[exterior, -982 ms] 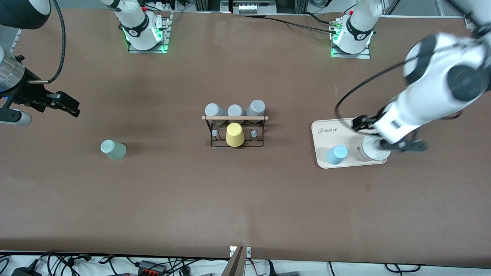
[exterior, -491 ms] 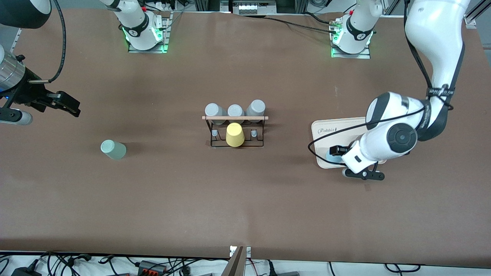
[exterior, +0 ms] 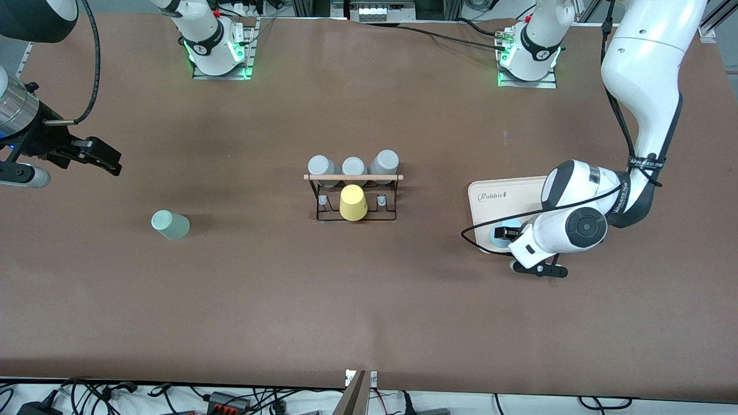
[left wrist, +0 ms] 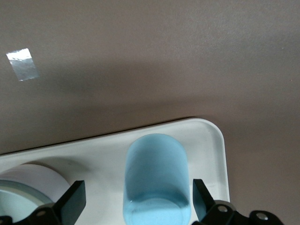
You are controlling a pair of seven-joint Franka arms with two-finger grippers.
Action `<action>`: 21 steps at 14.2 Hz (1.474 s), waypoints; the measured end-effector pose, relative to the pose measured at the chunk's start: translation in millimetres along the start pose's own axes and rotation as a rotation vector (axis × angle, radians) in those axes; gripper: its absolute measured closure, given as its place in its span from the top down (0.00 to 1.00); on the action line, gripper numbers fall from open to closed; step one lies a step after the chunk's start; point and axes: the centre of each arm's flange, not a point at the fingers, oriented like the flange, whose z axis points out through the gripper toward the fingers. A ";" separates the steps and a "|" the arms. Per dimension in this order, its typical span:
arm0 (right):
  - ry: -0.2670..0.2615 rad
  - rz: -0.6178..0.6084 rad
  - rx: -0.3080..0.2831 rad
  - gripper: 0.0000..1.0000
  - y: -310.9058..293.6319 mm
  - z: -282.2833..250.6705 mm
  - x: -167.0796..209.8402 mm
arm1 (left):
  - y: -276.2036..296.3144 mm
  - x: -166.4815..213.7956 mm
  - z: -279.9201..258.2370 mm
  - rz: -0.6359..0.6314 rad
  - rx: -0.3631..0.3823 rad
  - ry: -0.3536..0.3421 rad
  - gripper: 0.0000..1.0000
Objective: Hang scattered cups on rack with three cups
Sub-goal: 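Grasp the blue cup with the left gripper while the right gripper grasps the teal cup, then carry the blue cup to the rack and hang it with the left gripper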
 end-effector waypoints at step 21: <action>-0.104 -0.183 0.014 1.00 65.8 341.7 15.1 | 170.5 -35.8 -106.9 0.264 -0.041 0.080 0.67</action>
